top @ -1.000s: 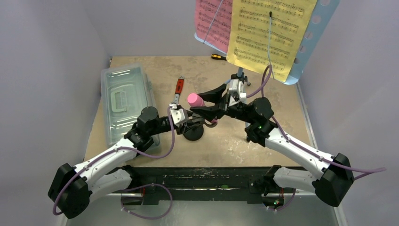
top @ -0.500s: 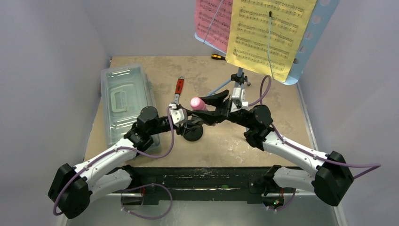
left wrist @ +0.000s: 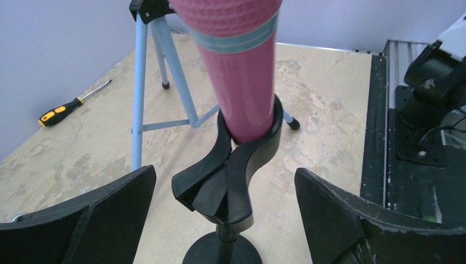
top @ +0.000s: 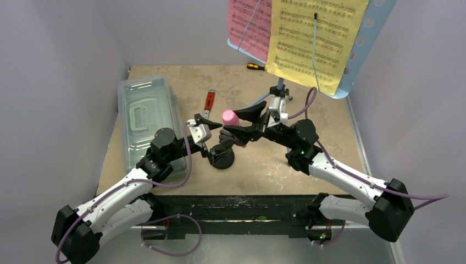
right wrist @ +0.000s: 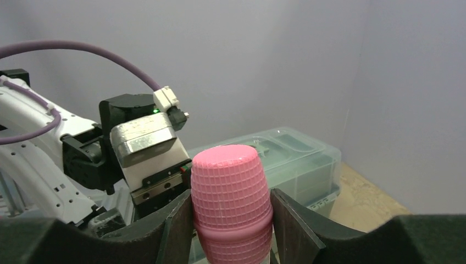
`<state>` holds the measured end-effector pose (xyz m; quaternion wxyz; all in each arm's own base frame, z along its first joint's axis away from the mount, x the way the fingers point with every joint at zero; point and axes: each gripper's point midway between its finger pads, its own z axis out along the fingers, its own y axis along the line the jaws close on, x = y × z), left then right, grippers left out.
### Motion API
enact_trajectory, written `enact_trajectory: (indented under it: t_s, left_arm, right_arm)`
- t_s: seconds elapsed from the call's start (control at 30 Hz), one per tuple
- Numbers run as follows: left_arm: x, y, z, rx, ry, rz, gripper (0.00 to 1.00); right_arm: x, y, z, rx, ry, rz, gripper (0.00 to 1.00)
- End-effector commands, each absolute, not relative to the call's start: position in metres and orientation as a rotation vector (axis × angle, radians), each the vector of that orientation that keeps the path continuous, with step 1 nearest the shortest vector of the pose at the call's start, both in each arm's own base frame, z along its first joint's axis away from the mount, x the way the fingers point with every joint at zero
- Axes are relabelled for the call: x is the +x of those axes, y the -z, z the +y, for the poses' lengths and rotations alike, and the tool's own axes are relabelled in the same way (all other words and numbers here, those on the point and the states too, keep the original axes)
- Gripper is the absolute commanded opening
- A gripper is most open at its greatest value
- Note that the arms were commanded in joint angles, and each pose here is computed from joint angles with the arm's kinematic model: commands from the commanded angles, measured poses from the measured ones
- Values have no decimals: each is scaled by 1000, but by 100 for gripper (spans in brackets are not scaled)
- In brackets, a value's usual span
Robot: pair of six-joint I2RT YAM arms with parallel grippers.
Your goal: Set up the instrument practice props
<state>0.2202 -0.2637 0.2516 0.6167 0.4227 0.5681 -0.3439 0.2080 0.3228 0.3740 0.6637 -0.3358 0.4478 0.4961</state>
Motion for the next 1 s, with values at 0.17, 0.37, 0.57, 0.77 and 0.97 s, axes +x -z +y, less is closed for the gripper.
enact_trajectory:
  t_s: [0.17,0.37,0.57,0.77,0.97]
  left_arm:
    - [198,-281,-254,847,928,1399,100]
    - [197,-289,-241,809,885,1473,100]
    - [192,-287,-232,790,865,1532,100]
    - [188,-294,-222,760,842,1567,100]
    - [183,-310,-207,708,802,1571,100]
  right_arm:
    - [224,-393,339,-750,-1109,1132,65]
    - [221,-398,346,-769,-1133,1211,80]
    - [204,-408,338,-792,-1165,1216,87]
    - [191,-396,329,-818,-1183,1263,92]
    - [172,-388,320,-871,-1213,1296,98]
